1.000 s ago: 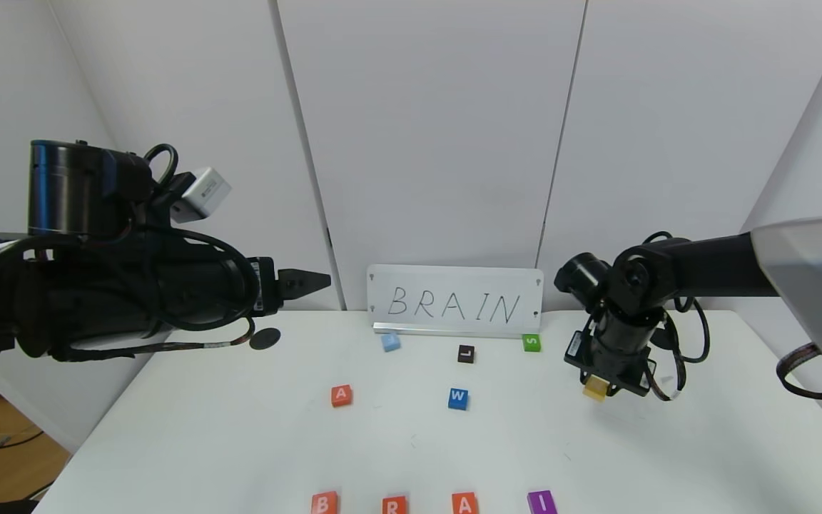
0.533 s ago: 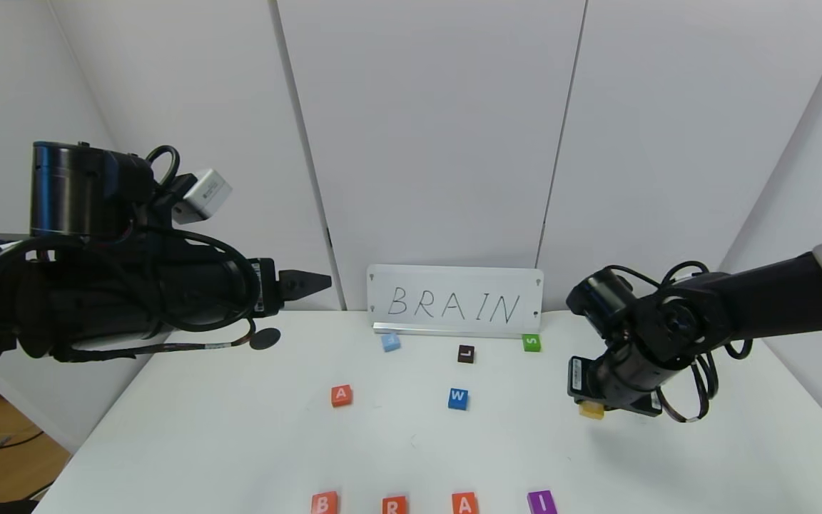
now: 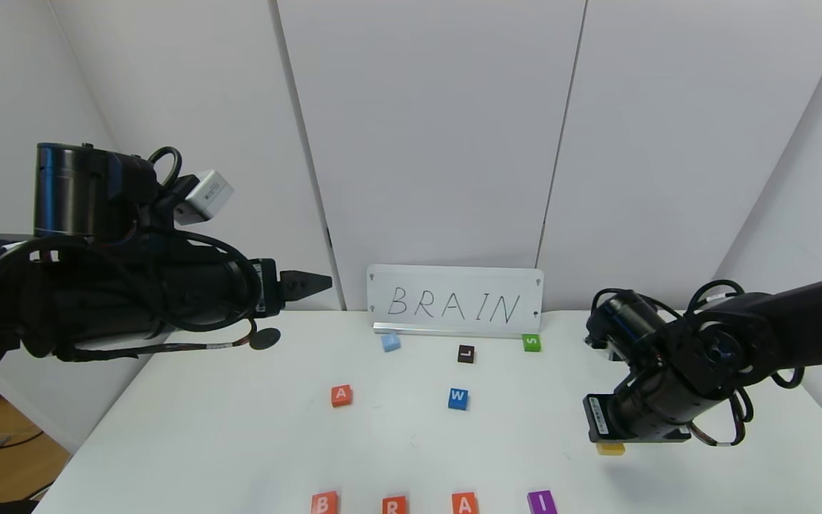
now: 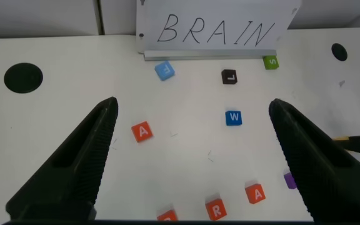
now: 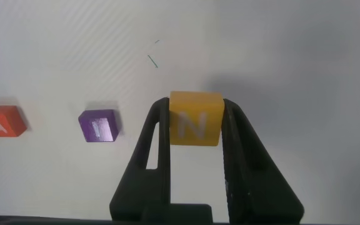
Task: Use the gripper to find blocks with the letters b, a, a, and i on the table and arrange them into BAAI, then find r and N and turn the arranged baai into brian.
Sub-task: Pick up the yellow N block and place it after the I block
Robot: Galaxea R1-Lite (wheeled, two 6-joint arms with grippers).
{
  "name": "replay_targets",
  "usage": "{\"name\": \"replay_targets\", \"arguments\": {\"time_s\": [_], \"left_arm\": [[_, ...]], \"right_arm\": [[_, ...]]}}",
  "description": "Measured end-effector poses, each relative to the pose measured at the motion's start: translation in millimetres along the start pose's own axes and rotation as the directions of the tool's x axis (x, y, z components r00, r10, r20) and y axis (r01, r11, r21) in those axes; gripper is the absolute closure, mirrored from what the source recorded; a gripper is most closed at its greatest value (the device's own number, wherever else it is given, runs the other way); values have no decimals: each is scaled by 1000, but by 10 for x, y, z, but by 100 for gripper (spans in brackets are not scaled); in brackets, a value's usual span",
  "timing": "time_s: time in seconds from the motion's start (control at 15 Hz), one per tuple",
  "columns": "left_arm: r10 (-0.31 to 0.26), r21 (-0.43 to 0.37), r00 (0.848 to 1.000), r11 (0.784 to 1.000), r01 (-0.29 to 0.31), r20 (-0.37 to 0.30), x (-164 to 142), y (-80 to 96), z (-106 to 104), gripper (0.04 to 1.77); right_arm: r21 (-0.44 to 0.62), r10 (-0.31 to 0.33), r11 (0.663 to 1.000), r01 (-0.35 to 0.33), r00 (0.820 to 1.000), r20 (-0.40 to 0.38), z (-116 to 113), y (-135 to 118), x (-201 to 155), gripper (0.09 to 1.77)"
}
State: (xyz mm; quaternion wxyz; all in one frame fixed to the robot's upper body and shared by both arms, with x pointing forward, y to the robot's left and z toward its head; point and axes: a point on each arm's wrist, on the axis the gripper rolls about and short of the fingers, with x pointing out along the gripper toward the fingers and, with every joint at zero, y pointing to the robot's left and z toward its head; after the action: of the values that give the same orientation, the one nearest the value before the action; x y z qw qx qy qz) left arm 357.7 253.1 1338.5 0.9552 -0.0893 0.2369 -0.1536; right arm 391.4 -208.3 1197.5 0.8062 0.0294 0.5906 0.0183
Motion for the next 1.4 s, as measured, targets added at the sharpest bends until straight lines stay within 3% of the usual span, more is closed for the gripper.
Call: {"name": "replay_targets", "arguments": {"time_s": [0.87,1.4], "left_arm": [[2,-1,1000,1000,-2,-2,7,6,-2,9],[2,-2,1000,1000,-2,-5,17,7,-7,9]], "right_arm": [[-18,-27,999,27,999,-46,-287,-108,290,132],[-19,-42,999,41,996,-83,-326,-118,390,132]]}}
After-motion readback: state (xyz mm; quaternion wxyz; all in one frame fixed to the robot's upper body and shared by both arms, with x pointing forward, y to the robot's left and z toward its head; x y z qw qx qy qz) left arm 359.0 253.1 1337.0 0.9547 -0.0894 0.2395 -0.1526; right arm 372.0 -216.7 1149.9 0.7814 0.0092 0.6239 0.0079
